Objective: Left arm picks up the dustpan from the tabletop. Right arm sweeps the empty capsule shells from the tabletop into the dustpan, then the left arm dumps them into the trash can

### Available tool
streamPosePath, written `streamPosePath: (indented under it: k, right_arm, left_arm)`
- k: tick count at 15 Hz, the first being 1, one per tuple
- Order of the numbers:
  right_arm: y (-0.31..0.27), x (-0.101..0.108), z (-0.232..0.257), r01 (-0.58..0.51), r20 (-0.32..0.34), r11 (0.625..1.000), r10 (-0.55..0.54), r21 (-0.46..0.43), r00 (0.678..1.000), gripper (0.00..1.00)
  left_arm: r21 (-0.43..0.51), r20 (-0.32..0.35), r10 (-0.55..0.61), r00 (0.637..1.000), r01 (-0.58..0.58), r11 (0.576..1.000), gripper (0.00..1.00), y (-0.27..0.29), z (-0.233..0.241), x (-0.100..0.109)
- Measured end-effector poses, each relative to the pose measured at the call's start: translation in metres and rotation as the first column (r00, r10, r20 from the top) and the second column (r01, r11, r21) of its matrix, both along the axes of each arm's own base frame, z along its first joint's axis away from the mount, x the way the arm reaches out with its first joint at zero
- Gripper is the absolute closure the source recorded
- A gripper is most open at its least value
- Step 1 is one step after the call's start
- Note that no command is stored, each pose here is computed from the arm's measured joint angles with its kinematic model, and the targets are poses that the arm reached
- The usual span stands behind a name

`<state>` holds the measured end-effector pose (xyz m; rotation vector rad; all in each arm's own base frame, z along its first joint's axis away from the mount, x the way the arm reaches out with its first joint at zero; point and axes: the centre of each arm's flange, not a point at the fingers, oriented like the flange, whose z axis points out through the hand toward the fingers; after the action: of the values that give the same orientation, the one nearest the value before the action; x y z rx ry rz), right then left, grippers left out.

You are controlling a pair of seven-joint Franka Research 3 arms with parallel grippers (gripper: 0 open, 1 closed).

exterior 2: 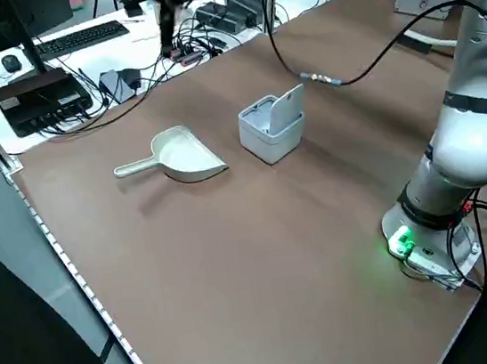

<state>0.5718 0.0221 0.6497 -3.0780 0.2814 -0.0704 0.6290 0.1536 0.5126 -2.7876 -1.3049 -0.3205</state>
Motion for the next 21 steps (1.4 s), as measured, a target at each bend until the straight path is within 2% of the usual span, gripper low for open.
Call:
streamPosePath:
  k: [3,7,9,10,13,17,21]
  right_arm:
    - [-0.003,0.000,0.000,0.005,0.000,1.000,-0.005,0.002,1.000,0.00]
    - [-0.003,0.000,0.000,0.007,-0.001,1.000,-0.007,0.003,1.000,0.00]
    - [-0.005,0.001,-0.001,0.009,-0.001,1.000,-0.009,0.004,1.000,0.00]
    - [-0.006,0.001,-0.001,0.011,-0.001,1.000,-0.011,0.006,1.000,0.00]
    - [-0.006,0.002,-0.002,0.012,0.000,1.000,-0.012,0.006,1.000,0.00]
    - [-0.008,0.004,-0.005,0.015,-0.001,1.000,-0.015,0.006,1.000,0.00]
    - [-0.021,0.010,-0.015,0.037,-0.016,0.999,-0.037,0.005,0.999,0.00]
  left_arm:
    - [-0.035,0.021,-0.089,0.996,0.089,0.995,0.00,-0.063,0.036,0.010]
    - [-0.048,0.018,-0.207,0.978,0.208,0.977,0.00,-0.121,0.065,0.008]
    - [-0.052,-0.004,-0.259,0.966,0.258,0.965,0.00,-0.142,0.071,0.005]
    - [-0.049,-0.014,-0.343,0.939,0.342,0.938,0.00,-0.169,0.073,0.004]
    - [-0.045,-0.046,-0.466,0.884,0.464,0.885,0.00,-0.208,0.077,-0.002]
    - [-0.053,-0.135,-0.647,0.751,0.646,0.761,0.00,-0.216,0.092,-0.025]
    - [-0.067,-0.188,-0.691,0.698,0.693,0.718,0.00,-0.210,0.107,-0.044]
